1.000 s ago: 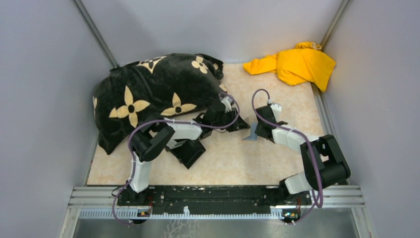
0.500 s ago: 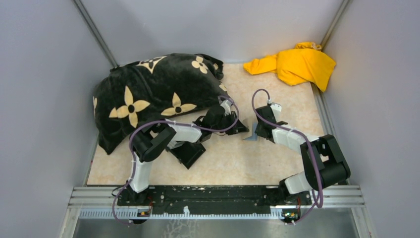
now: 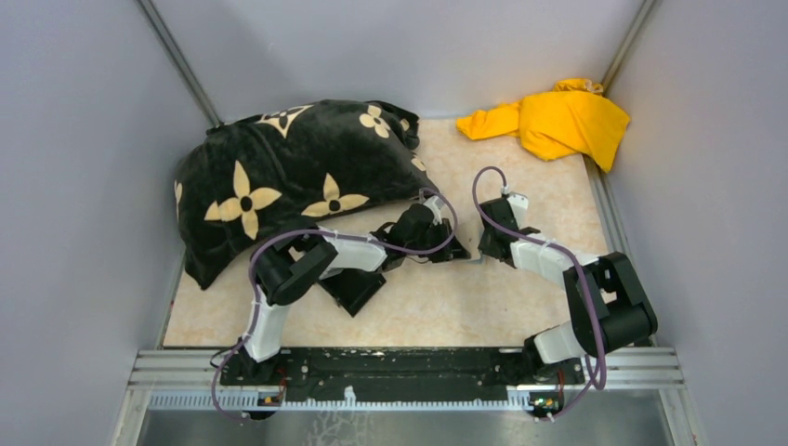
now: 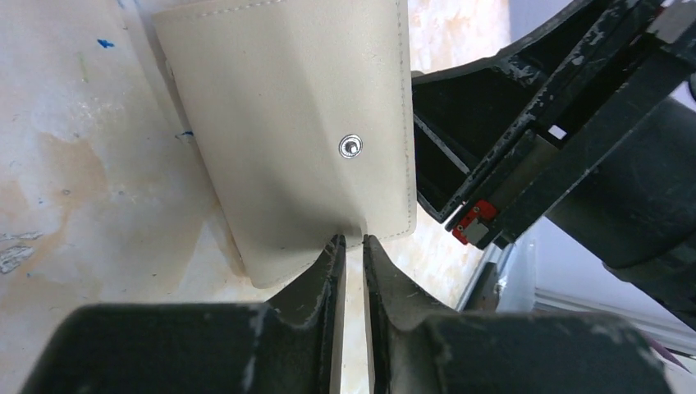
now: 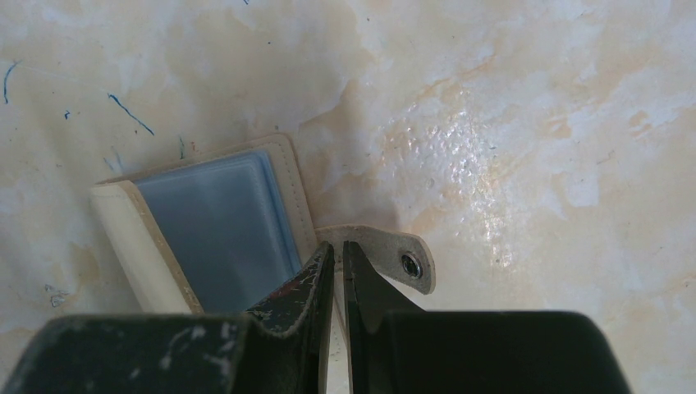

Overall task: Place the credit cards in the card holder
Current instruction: Close the card holder at the center of the board.

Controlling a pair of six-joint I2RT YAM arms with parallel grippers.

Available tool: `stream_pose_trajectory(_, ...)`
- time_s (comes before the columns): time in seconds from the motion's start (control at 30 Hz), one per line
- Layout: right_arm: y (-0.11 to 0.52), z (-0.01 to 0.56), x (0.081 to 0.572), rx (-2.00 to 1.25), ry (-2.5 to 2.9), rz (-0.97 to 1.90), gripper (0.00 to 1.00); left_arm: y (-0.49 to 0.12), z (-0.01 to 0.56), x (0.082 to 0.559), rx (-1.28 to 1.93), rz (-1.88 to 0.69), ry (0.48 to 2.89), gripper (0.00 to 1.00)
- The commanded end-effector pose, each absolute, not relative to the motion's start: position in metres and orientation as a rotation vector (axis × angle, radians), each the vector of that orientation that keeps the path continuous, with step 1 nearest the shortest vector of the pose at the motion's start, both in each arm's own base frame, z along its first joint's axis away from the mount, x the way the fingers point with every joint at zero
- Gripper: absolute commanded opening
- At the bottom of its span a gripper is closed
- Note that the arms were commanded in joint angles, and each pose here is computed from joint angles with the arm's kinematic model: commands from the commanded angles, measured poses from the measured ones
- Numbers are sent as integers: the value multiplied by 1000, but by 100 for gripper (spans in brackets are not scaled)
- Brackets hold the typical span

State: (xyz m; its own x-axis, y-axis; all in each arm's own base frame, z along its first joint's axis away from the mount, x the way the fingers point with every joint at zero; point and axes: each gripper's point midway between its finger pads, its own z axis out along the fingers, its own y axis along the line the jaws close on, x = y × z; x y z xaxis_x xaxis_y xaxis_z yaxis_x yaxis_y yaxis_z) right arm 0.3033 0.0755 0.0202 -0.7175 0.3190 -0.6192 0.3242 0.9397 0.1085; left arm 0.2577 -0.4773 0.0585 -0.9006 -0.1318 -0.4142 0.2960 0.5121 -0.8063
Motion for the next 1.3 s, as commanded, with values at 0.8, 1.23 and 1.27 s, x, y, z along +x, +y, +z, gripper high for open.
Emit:
stream_pose_trajectory(0.8,77,28,292,463,2432,39,11,-479,39,286,142,-916,2378,28)
stream_pose_trajectory(1.23,82,78,297,428,2312,134,36,-468,18,287,167,-777,2438,27)
stream_pose_trajectory(1.27,81,79,296,430,2312,136,37,-467,17,286,168,-775,2444,27)
